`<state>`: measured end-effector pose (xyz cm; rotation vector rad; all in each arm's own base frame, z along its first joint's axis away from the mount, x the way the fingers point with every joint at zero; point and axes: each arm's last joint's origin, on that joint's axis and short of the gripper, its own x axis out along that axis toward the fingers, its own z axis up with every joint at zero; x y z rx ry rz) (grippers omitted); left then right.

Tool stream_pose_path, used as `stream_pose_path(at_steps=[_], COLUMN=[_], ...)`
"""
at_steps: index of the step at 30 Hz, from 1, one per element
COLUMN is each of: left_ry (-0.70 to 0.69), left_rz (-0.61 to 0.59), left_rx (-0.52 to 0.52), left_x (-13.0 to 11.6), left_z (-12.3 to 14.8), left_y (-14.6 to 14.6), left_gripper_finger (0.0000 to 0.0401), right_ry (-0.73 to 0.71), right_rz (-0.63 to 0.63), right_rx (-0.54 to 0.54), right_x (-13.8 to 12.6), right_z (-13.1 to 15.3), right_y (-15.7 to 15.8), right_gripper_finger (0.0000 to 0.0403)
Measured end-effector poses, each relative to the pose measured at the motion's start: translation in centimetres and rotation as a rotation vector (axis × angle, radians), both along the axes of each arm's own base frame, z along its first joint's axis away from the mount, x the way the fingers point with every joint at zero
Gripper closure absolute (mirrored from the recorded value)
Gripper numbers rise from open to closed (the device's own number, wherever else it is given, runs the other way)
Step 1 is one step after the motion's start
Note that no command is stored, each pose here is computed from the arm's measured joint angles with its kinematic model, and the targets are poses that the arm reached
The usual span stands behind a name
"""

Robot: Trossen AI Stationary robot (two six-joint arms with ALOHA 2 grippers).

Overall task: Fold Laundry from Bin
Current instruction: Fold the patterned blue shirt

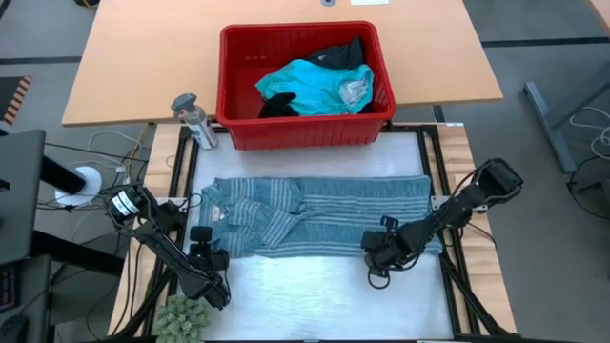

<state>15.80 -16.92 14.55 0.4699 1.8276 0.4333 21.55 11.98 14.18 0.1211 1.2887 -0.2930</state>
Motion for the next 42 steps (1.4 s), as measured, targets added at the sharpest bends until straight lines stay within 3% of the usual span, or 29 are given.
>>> stream_pose_path(at_steps=[6, 8, 13, 17, 21, 28, 33, 42], left_ry=[-0.016, -0.088, -0.546, -0.885, -1.061, -0.983, -1.008, -0.981], left_rz=[0.005, 0.023, 0.046, 0.338, 0.477, 0.615, 0.652, 0.659], left_rx=[-0.007, 0.009, -0.048, -0.136, -0.295, -0.507, -0.52, -0.445], left_x=[0.1, 0.4, 1.4, -0.2, -2.1, -2.4, -2.4, -3.0], left_z=[0.0, 1.0, 7.1, 10.4, 10.2, 5.0, 4.1, 3.8], left_y=[-0.1, -0.5, -1.7, 0.3, 1.7, 2.4, 2.5, 3.0], left_gripper_finger=[0.0401, 0.0401, 0.0401, 0.04, 0.0371, 0.027, 0.0222, 0.0216], right_ry=[0.005, 0.009, 0.01, 0.01, 0.012, 0.013, 0.012, 0.01], right_rz=[0.028, 0.038, 0.038, 0.035, 0.042, 0.045, 0.043, 0.04], right_rx=[0.004, 0.005, 0.006, 0.006, 0.007, 0.018, 0.019, 0.022], right_x=[-0.2, -0.3, -0.4, -0.4, -0.4, -0.6, -0.5, -0.5], right_z=[0.0, 0.0, 0.0, 0.0, 0.0, 0.1, 0.1, 0.1], right_y=[0.4, 0.5, 0.6, 0.5, 0.6, 0.9, 0.9, 0.9], right_gripper_finger=[0.0312, 0.0312, 0.0312, 0.0312, 0.0312, 0.0312, 0.0312, 0.0312])
